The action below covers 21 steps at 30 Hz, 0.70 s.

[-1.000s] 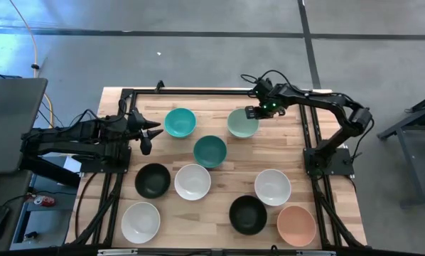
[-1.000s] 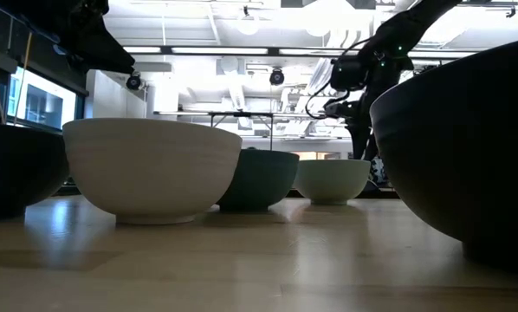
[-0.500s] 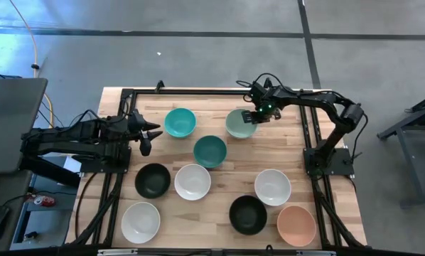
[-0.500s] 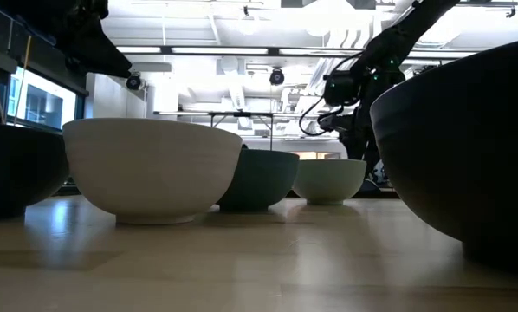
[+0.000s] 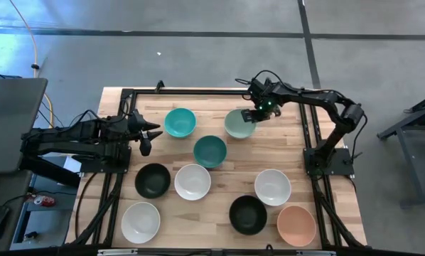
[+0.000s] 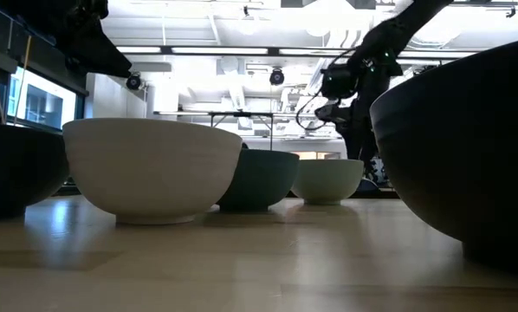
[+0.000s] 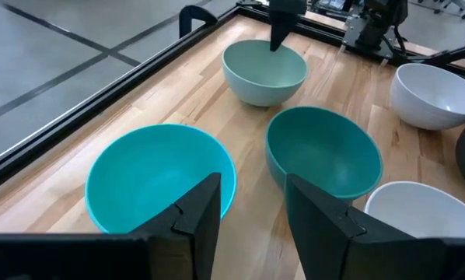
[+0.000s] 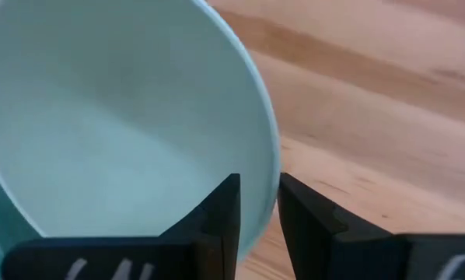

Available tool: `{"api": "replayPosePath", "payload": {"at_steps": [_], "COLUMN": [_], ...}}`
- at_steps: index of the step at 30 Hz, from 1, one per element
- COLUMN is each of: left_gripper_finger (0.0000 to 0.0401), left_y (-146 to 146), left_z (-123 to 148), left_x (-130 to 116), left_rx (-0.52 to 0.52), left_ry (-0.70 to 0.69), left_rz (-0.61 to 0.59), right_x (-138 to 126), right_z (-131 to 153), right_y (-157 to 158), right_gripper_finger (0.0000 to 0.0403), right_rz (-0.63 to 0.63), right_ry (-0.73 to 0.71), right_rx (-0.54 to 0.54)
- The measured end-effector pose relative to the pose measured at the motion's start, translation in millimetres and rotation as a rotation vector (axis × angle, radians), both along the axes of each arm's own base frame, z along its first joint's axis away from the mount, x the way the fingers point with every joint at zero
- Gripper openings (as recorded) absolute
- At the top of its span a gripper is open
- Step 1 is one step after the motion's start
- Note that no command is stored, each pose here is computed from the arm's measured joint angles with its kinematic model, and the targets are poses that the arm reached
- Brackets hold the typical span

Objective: Nest bowls inside each other
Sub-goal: Stack the green bowl on the green bowl

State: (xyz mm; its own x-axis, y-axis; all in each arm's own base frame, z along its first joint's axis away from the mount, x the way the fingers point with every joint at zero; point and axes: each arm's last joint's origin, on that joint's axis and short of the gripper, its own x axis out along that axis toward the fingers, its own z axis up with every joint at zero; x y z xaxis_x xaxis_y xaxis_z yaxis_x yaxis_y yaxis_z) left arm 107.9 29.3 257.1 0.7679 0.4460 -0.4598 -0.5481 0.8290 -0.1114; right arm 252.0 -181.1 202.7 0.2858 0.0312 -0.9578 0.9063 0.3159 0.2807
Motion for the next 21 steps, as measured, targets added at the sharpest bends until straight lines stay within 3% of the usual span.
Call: {"api": "replayPosePath", "payload": {"at_steps": [3, 21], "left_gripper_finger": [0.0131, 0.0131], "left_y": [0.0, -0.1], "left_z": [0.0, 0.0], "left_x": [0.0, 0.1], "left_rx": [0.000, -0.003], "left_ry": [0.000, -0.001], "left_rz": [0.000, -0.006], "right_x": [1.5, 1.4], "right_z": [6.2, 1.5], "right_y": [-2.5, -3.4], "right_gripper_finger": [0.0078, 0.0075], "right_rz": [-0.001, -0.013], "right_ry": [0.015, 0.055], "right_rx": [-0.040, -0.046]}}
